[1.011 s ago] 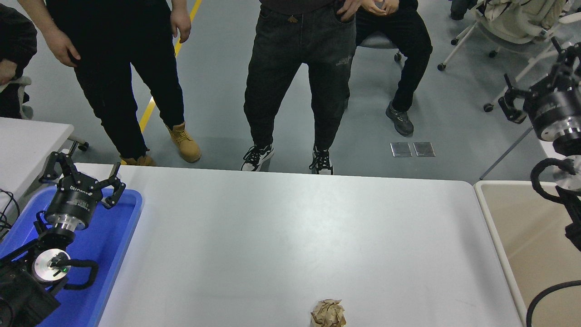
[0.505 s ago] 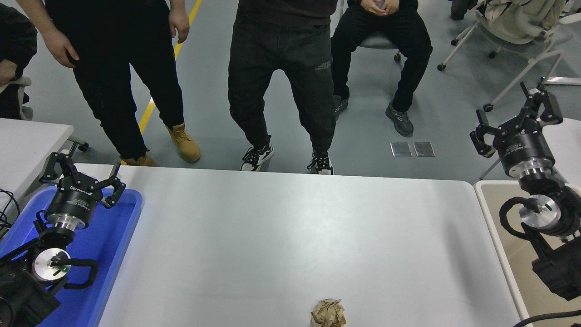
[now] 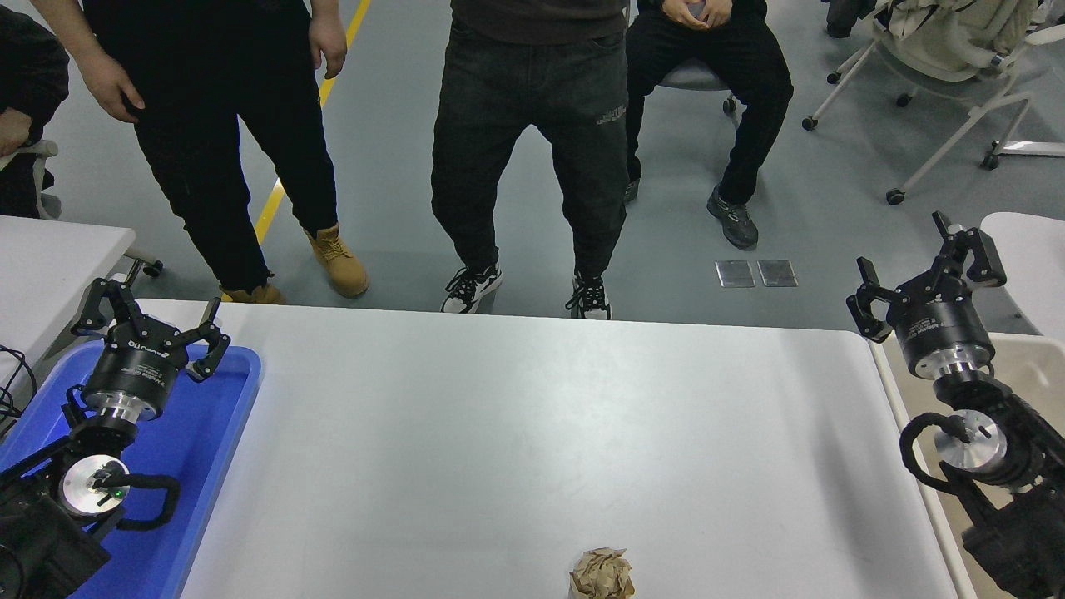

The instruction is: Clean the table surface

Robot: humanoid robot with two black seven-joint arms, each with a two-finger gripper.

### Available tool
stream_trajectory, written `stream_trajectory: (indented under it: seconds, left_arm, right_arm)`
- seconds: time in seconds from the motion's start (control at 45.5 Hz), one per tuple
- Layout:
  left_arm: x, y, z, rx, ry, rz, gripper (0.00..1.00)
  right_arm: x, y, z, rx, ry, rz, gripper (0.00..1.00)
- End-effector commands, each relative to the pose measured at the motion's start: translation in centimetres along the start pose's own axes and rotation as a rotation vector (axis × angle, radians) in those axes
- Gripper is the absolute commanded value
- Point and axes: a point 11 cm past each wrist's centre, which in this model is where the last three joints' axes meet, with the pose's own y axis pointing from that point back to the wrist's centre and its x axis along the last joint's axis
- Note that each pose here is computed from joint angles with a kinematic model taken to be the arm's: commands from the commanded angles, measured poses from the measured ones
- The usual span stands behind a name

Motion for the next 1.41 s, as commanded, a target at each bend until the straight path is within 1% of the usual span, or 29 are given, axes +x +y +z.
stream_trajectory:
  seconds: [0.0,0.11,0.22,0.308,0.396,0.505,0.659,0.747,0.901,1.165,1.297,1.385]
  left_arm:
    - [0.0,0.0,0.0,0.0,0.0,0.0,1.0]
    - [0.0,0.0,0.0,0.0,0.0,0.0,1.0]
    - [0.0,0.0,0.0,0.0,0.0,0.0,1.0]
    - [0.0,0.0,0.0,0.0,0.0,0.0,1.0]
    - [0.0,0.0,0.0,0.0,0.0,0.0,1.0]
    - [0.0,0.0,0.0,0.0,0.0,0.0,1.0]
    - [0.0,0.0,0.0,0.0,0.0,0.0,1.0]
    - [0.0,0.0,0.0,0.0,0.0,0.0,1.0]
    - [0.0,0.0,0.0,0.0,0.0,0.0,1.0]
    - [0.0,0.0,0.0,0.0,0.0,0.0,1.0]
    - [0.0,0.0,0.0,0.0,0.0,0.0,1.0]
    - [0.0,0.0,0.0,0.0,0.0,0.0,1.0]
  right_arm:
    - [0.5,0.2,-0.2,-0.001,0.007,0.004,0.98]
    - [0.6,-0.5,-1.8,0.024,0.015,0.004,0.98]
    - [0.8,-1.6,-4.6,0.055,0.075,-0.011,0.98]
    - [1.8,-2.1,-7.3,0.033,0.219,-0.034,0.99]
    - [2.0,-2.1,-7.9,-0.018,0.337,-0.07,0.99]
    - [0.9,-2.8,-8.4,-0.048,0.418,-0.121,0.99]
    - [-1.5,-4.6,-10.3,-0.006,0.457,-0.168,0.99]
    - [-3.0,-5.2,-10.2,-0.031,0.543,-0.225,0.99]
    - [-7.3,-6.3,-8.8,-0.116,0.813,-0.406,0.99]
    - [-10.7,-6.5,-6.7,-0.299,1.258,-0.67,0.98]
    - [-12.3,-6.7,-7.6,-0.339,1.38,-0.766,0.99]
    - [-13.8,-6.6,-7.3,-0.358,1.427,-0.841,0.99]
